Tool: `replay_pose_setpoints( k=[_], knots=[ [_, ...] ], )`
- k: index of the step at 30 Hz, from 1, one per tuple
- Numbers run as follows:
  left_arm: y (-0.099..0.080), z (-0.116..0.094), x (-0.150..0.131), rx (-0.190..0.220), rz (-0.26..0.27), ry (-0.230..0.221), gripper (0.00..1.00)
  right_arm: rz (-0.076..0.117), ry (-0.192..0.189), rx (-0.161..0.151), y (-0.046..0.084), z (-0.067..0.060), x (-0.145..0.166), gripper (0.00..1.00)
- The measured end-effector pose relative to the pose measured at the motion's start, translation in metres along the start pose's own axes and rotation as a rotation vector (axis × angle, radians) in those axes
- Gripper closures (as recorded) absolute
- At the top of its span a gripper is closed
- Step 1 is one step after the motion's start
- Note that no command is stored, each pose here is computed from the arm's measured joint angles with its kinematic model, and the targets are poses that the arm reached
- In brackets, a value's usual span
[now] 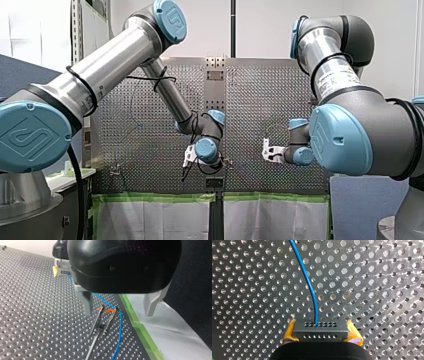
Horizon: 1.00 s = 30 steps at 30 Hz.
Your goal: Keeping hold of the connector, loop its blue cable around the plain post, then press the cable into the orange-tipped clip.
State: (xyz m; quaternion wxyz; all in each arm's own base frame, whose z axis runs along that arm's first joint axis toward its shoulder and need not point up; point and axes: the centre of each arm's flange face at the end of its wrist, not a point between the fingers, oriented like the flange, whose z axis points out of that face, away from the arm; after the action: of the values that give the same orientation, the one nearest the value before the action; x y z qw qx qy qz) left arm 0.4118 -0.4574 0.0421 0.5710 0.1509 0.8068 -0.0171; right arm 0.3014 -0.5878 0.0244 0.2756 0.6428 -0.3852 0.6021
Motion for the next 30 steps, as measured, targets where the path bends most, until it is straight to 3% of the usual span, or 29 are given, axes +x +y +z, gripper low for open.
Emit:
replay_pose_setpoints(
  k=[16, 25, 30],
  knots=[
    [0.003, -0.001, 0.001, -0.025, 0.01, 0.006, 0.01, 0.001, -0.014, 0.0, -0.003, -0.002, -0.003, 0.89],
    [0.003, -0.001, 0.001, -0.026, 0.075, 0.012, 0.01, -0.011, -0.058, -0.046, -0.007, -0.021, -0.023, 0.89],
    [0.004, -0.004, 0.005, -0.026, 0.097, 0.028, 0.01, -0.035, -0.097, -0.074, -0.011, -0.029, -0.031, 0.89]
  ],
)
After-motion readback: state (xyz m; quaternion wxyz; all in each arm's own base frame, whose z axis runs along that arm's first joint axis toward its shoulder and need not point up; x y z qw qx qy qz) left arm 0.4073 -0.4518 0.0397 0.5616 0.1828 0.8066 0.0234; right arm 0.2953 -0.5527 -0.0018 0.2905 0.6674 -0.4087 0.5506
